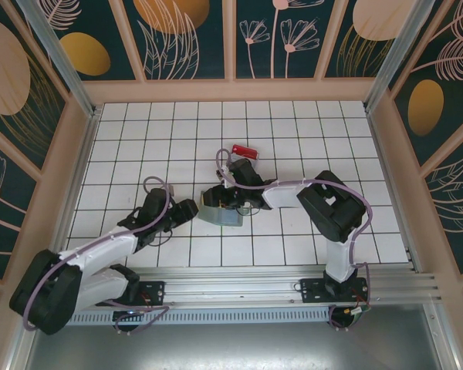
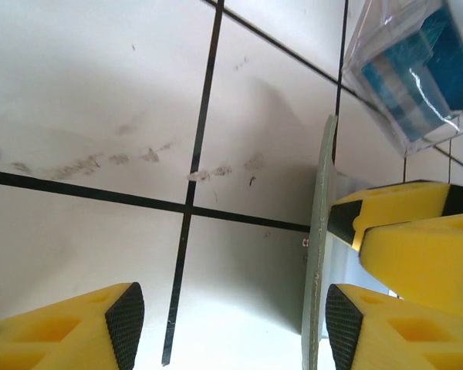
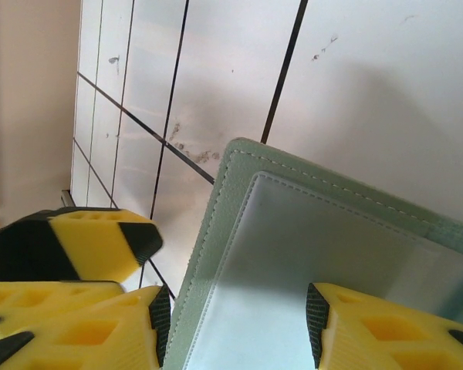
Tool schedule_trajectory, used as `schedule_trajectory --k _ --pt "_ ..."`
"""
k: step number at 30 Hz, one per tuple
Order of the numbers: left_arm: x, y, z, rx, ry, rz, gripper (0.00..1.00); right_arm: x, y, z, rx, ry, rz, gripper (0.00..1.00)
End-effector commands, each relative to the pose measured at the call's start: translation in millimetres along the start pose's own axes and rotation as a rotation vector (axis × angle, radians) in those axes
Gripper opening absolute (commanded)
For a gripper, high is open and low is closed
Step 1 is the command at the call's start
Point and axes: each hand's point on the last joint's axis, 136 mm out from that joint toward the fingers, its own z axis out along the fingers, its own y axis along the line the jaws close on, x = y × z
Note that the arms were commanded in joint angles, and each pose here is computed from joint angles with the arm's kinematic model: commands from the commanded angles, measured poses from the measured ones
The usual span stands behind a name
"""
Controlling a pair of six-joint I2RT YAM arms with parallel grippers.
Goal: Put the credit cards into the card holder
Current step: Flip over the card slot in the card holder.
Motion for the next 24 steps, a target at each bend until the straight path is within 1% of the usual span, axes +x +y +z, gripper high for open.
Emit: schedule_trajectory --k 1,4,9,19,22,24 --pt "-14.6 4.4 -12.5 -0.048 -0.072 0.003 0.66 -2.1 6.5 -1.8 0.002 -0.005 -0.035 0.53" --pt "-20.6 -0.9 -17.7 -0.032 -0.094 0.003 0.66 -9.1 14.5 -8.5 0.016 -0.022 -0.063 0.53" --pt "-28.8 -12.5 -18.1 -0.016 -0.103 0.026 0.65 -20.5 18.5 -25.0 0.087 -0.060 -0.113 0.53" --pt "-38.3 -29.2 -10.8 0.004 -0.095 0.068 0.65 -36.5 26.4 -44.0 0.108 -0.106 -0.153 0.53" --pt "-44.0 -36.9 -8.6 0.007 -0.095 0.098 0.65 -49.1 27.4 -59.7 0.146 -0.152 -0.186 0.53" --pt "-49.0 -44.9 -4.3 0.009 -0.087 0.127 0.65 -63.7 22.0 -77.9 0.200 -0.191 -0.207 0.53"
